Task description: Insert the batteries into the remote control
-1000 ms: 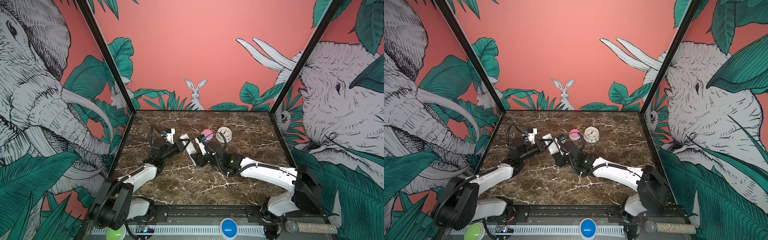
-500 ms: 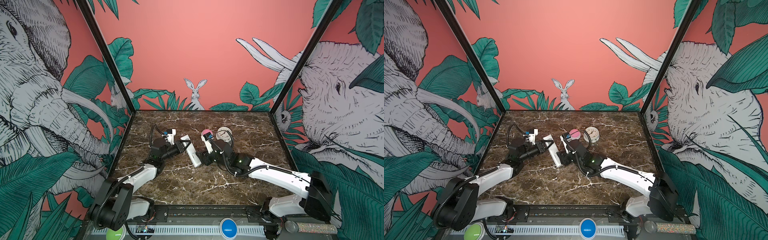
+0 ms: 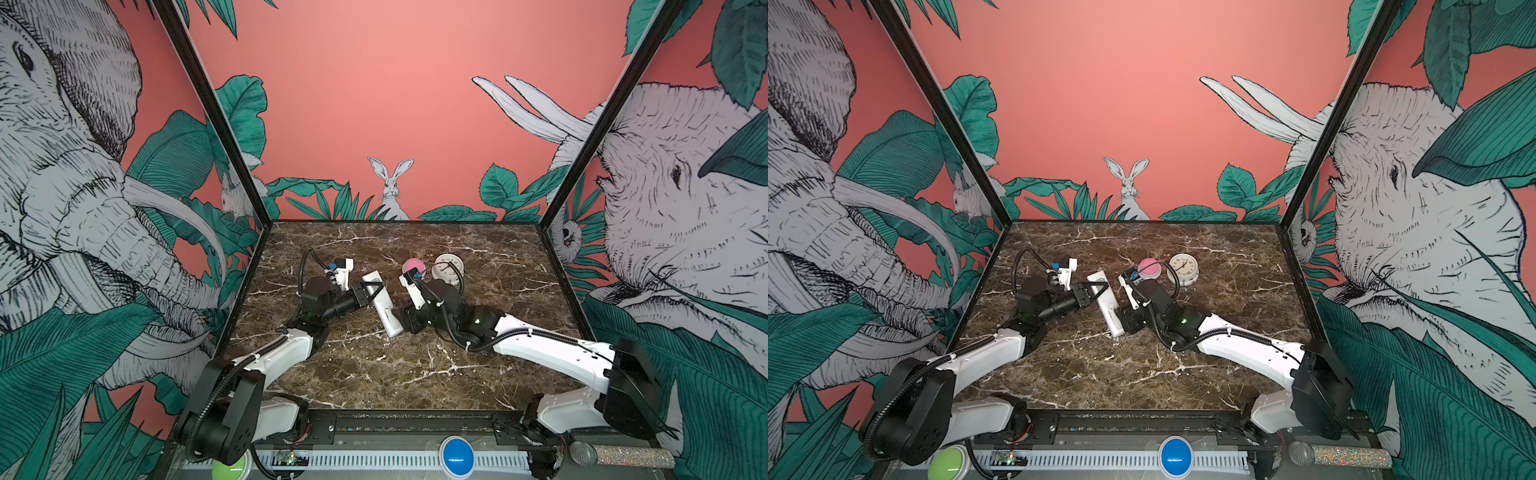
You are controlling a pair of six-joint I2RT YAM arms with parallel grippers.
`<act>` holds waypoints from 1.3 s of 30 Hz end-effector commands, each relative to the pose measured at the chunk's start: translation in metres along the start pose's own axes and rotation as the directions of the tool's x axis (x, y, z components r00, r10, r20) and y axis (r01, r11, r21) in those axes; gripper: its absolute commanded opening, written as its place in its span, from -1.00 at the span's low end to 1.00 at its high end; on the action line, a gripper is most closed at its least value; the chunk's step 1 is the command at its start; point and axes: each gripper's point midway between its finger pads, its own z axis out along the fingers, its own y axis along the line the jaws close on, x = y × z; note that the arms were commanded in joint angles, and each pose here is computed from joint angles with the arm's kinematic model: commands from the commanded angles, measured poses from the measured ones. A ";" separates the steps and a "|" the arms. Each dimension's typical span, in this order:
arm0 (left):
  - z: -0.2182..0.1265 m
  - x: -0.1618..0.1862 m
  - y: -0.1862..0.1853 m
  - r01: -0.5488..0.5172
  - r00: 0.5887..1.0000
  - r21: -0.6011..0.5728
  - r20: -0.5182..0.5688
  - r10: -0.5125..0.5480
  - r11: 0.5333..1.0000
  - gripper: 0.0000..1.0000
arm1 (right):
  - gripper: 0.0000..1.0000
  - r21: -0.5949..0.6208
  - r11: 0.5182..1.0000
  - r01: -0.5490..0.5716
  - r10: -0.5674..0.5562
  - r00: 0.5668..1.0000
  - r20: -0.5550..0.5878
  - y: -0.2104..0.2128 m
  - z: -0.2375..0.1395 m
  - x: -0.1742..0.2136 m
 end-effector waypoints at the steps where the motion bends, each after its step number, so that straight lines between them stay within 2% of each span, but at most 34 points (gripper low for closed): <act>1: -0.005 -0.006 -0.017 -0.049 0.999 0.052 0.023 0.047 0.997 -1.00 | 0.18 0.004 1.000 0.008 -0.008 1.000 -0.001 -0.002 0.005 0.003; 39: -0.005 -0.007 -0.020 -0.051 0.998 0.063 0.025 0.050 0.997 -1.00 | 0.15 0.016 1.000 -0.008 0.009 0.998 -0.067 -0.005 0.031 0.019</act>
